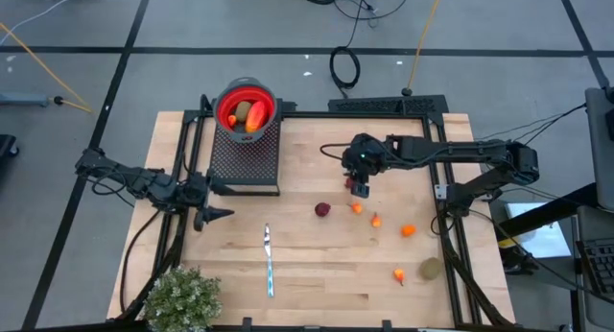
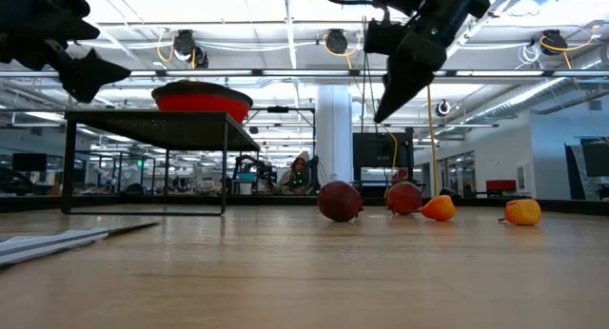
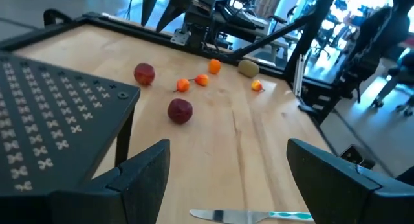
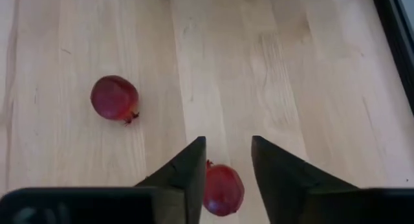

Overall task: Pick & Place Fruit
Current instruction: Put the pomegranate into the red strainer bowl on the shelf

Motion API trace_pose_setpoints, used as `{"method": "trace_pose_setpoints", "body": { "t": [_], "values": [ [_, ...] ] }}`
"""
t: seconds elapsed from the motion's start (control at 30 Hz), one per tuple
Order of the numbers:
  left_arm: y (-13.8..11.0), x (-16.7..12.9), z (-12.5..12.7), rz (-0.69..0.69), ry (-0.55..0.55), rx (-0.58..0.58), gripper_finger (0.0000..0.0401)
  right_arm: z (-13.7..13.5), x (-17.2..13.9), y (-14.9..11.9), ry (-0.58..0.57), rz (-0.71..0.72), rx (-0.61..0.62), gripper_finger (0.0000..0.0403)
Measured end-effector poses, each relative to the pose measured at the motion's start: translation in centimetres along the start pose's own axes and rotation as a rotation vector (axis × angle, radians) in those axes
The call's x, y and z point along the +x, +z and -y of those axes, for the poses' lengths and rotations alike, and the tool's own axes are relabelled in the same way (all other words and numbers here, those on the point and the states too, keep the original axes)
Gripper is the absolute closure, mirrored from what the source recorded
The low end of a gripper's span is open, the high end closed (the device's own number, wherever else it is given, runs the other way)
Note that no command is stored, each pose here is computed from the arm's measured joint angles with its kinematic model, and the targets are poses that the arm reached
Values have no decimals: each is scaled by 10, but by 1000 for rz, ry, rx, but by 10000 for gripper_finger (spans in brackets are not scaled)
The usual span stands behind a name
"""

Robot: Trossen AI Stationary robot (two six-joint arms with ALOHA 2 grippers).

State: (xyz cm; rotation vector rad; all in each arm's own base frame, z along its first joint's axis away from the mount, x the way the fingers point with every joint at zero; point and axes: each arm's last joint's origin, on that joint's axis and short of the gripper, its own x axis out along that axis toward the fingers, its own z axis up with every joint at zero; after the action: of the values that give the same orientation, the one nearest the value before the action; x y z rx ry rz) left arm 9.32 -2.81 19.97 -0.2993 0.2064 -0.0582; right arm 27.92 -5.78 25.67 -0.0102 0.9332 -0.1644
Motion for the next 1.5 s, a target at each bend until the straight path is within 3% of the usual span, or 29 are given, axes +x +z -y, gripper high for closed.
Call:
{"method": "trace_pose_setpoints", "body": {
  "t": [0.23, 0.43, 1.0, 1.1, 1.3, 1.5],
  "values": [
    [0, 0, 0, 2, 4, -47, 91, 0, 0, -4, 4, -36, -47, 237],
    [1, 0, 0, 7, 7, 77, 91, 1, 0, -5, 4, -53, -74, 213],
    [1, 0, -1, 15, 40, 198, 95, 4, 35, -14, 41, -189, -159, 206],
    [1, 0, -1, 14, 42, 212, 121, 3, 34, -15, 55, -190, -158, 206],
    [0, 0, -1, 12, 43, 240, 213, 3, 34, -15, 56, -191, -158, 204],
    [0, 0, -1, 9, 42, 241, 305, 3, 34, -15, 56, -191, -158, 172]
  ]
}}
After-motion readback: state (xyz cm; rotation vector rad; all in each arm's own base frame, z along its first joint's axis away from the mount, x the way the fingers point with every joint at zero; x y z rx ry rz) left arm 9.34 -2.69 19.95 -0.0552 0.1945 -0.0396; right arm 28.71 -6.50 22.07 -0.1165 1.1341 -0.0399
